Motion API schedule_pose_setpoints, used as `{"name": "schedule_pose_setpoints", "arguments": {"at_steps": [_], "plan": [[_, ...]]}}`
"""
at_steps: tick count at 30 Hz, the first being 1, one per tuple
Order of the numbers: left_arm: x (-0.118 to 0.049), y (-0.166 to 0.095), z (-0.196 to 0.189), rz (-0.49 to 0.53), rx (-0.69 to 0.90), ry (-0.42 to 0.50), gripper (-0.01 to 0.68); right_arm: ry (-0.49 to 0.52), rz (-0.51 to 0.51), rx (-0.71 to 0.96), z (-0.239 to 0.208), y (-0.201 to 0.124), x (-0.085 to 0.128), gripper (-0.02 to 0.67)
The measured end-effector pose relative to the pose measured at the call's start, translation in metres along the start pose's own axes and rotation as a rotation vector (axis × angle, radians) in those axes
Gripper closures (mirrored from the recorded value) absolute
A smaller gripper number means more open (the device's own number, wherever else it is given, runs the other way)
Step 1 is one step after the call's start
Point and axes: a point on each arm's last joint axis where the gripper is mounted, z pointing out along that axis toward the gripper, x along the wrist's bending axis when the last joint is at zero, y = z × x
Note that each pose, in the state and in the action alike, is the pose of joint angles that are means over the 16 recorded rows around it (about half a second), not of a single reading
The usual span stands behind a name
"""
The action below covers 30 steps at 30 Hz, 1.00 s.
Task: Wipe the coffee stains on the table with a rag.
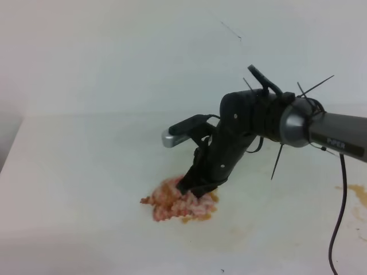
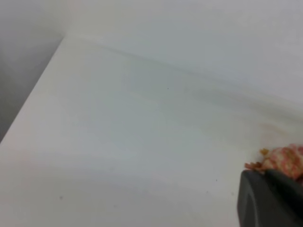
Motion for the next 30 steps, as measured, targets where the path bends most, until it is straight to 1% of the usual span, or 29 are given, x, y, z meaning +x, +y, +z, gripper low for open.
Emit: {"name": "schedule_pose_setpoints", "arguments": {"at_steps": [4, 9, 12, 15, 18, 22, 26, 30], "plan": [[0.000, 0.000, 0.000, 0.000, 0.000, 0.000, 0.678, -0.045, 0.033, 0.025, -0.004, -0.003, -0.018, 0.629], [0.000, 0.000, 0.000, 0.000, 0.000, 0.000, 0.678, -0.066, 0.073, 0.041, -0.010, -0.007, -0.038, 0.629], [0.000, 0.000, 0.000, 0.000, 0.000, 0.000, 0.678, -0.060, 0.089, 0.039, -0.014, -0.007, -0.046, 0.629], [0.000, 0.000, 0.000, 0.000, 0.000, 0.000, 0.678, -0.038, 0.093, 0.019, -0.021, -0.006, -0.048, 0.629], [0.000, 0.000, 0.000, 0.000, 0.000, 0.000, 0.678, -0.002, 0.085, -0.018, -0.031, -0.002, -0.045, 0.629], [0.000, 0.000, 0.000, 0.000, 0.000, 0.000, 0.678, 0.056, 0.052, -0.083, -0.051, 0.006, -0.033, 0.629], [0.000, 0.000, 0.000, 0.000, 0.000, 0.000, 0.678, 0.116, 0.005, -0.145, -0.073, 0.012, -0.016, 0.629], [0.000, 0.000, 0.000, 0.000, 0.000, 0.000, 0.678, 0.167, -0.059, -0.172, -0.089, 0.015, 0.008, 0.629]]}}
